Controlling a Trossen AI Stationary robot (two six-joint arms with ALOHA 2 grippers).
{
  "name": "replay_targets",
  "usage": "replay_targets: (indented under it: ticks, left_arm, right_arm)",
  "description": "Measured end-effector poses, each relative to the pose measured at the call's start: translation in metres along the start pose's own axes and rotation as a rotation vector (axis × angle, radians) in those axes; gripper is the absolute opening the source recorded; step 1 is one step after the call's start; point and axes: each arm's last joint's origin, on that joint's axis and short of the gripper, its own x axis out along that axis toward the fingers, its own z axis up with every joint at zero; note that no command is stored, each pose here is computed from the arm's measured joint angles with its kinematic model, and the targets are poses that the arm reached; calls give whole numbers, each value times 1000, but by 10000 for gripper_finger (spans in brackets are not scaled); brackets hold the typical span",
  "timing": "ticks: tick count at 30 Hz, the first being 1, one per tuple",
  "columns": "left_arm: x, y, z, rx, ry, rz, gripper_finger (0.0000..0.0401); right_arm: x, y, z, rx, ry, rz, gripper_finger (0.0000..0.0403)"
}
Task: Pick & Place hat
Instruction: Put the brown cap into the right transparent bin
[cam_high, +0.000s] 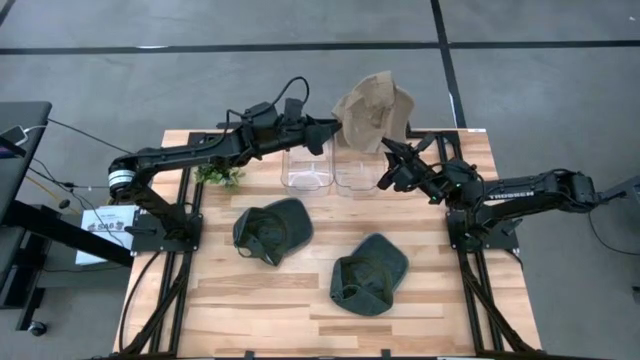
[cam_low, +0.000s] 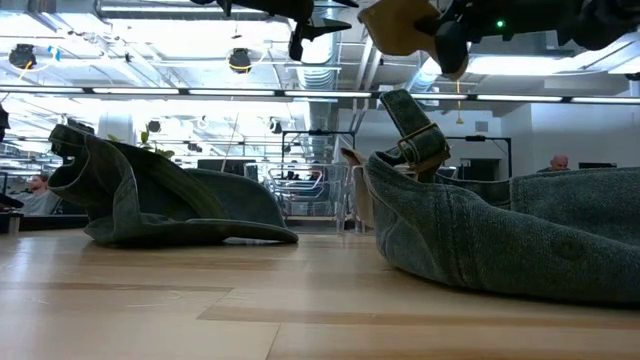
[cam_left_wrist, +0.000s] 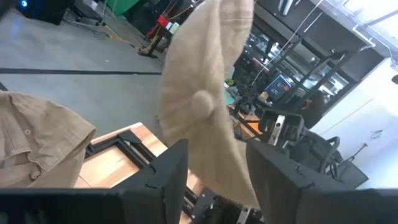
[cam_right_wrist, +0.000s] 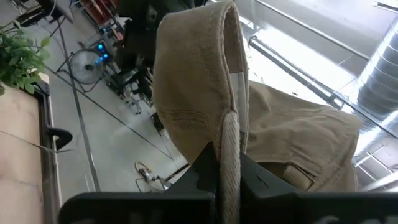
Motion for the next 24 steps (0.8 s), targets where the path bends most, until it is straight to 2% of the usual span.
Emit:
replay_targets:
  ticks: [8,15,24]
  left_arm:
    - [2,0,0,-3,-18,-3,159]
    - [17,8,-14,-36,-9,-8,159]
    - [21,10,-16,-38,-20,-26,159]
  right_arm:
    - [0,0,1,-1,-39,15,3]
    - [0,3,1,-10,-50,44,4]
    - [0,8,-2,-32,-30,91,4]
